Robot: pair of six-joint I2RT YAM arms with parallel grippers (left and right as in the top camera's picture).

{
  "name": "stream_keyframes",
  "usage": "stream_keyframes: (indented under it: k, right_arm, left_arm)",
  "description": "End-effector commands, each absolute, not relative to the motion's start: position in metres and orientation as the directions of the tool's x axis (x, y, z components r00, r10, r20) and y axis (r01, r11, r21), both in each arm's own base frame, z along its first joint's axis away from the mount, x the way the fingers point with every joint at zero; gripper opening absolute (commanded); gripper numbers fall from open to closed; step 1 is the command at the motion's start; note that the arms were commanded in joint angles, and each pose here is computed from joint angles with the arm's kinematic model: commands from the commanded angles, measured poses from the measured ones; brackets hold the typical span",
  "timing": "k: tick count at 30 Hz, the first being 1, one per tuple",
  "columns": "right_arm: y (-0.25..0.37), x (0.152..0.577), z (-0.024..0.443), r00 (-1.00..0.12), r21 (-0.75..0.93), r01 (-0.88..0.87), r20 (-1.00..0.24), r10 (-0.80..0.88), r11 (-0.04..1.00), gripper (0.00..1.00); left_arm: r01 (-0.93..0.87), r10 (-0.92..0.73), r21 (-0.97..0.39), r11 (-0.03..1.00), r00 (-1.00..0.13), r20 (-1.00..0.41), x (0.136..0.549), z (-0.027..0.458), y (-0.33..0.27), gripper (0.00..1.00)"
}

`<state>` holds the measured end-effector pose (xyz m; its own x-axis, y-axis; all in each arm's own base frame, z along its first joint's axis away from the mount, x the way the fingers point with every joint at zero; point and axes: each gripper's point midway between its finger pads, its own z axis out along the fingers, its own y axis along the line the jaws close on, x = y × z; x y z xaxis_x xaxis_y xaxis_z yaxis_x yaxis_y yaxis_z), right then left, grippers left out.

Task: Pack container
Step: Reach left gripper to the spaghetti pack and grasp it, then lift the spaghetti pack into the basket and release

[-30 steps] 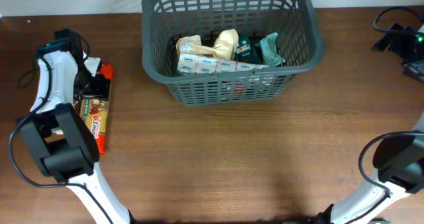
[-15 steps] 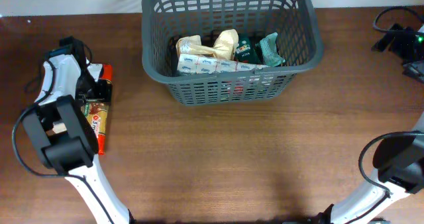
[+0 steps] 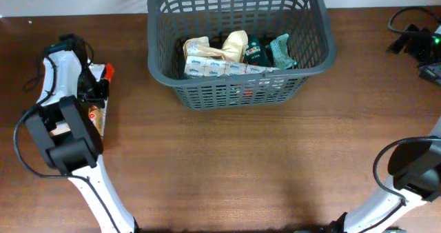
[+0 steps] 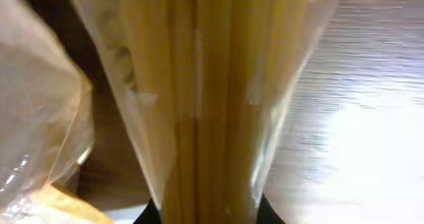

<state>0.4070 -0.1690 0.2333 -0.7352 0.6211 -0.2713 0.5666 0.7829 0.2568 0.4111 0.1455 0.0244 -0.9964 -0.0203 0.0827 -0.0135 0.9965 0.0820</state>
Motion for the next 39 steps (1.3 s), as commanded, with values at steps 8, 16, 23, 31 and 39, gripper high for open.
stream_keyframes:
  k: [8, 16, 23, 31, 39]
  right_arm:
    - [-0.167, 0.405, 0.242, -0.730, 0.264, 0.561, -0.289, 0.619, 0.785, 0.99]
    - [-0.167, 0.405, 0.242, -0.730, 0.264, 0.561, -0.289, 0.619, 0.785, 0.99]
    - [-0.167, 0.405, 0.242, -0.730, 0.264, 0.561, -0.289, 0.619, 0.785, 0.99]
    - [-0.167, 0.405, 0.242, -0.730, 0.264, 0.561, -0.289, 0.619, 0.785, 0.99]
    - [-0.167, 0.405, 0.242, -0.730, 0.264, 0.561, -0.289, 0.619, 0.785, 0.99]
  left_arm:
    - [0.177, 0.266, 0.220, 0.959, -0.829, -0.492, 0.510, 0.268, 0.089, 0.02]
    - [0.409, 0.781, 0.673, 0.617, -0.208, -0.589, 0.494, 0.447, -0.020, 0.02]
    - [0.564, 0.886, 0.780, 0.271, 0.171, -0.431, 0.475, 0.445, -0.146, 0.02]
    - [0.722, 0.855, 0.688, 0.073, 0.309, -0.416, 0.481, 0.368, -0.231, 0.02]
    - [0.755, 0.836, 0.629, 0.184, 0.216, -0.504, 0.542, 0.280, -0.257, 0.02]
